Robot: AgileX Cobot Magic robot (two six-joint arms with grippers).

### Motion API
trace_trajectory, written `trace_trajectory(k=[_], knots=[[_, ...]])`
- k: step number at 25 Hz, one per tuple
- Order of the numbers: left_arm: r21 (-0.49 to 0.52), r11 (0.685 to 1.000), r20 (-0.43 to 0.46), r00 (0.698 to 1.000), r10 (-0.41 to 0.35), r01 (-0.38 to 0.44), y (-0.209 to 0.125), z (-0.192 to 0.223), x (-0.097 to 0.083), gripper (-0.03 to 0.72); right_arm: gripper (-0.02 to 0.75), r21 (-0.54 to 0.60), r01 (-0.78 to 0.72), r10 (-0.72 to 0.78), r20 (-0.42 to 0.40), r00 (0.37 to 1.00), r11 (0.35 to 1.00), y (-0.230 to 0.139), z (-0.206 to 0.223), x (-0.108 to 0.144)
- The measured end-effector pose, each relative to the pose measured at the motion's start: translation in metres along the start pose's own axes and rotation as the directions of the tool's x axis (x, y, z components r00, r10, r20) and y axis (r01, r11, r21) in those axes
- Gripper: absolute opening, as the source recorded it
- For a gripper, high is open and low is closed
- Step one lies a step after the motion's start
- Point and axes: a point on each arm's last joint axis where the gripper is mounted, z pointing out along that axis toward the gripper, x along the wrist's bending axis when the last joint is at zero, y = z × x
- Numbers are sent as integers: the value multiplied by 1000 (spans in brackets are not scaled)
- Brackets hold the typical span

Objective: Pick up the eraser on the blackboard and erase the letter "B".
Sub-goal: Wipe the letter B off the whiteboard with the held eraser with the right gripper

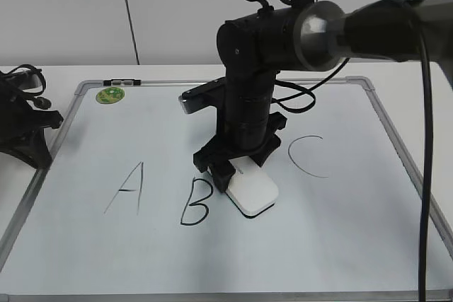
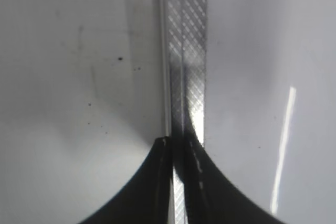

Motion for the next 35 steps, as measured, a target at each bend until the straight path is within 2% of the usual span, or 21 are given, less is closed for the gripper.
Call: trace_trajectory(k=[5,9,17,21,26,31,35], knots=[[1,1000,0,1000,0,0,0,0,0,31,538,12,14,-14,10,1000,1000,5,3,2],[1,1000,0,1000,0,0,0,0,0,31,538,10,73,-74,43,996,997,6,4,16],[1,1000,0,1000,0,0,0,0,0,31,538,-8,221,-220,52,974,975,4,6,76],[1,1000,0,1000,0,0,0,0,0,31,538,-10,265,-264,48,963,964,2,7,97],[1,1000,0,1000,0,0,0,0,0,31,538,-10,267,-266,57,962,964,1,7,101],[1,1000,1,1000,-1,1,0,0,0,31,538,-11,253,-250,114,962,967,1,6,100],[0,1000,1,1000,-1,1,0,1,0,31,538,-13,235,-232,125,965,972,2,7,98]])
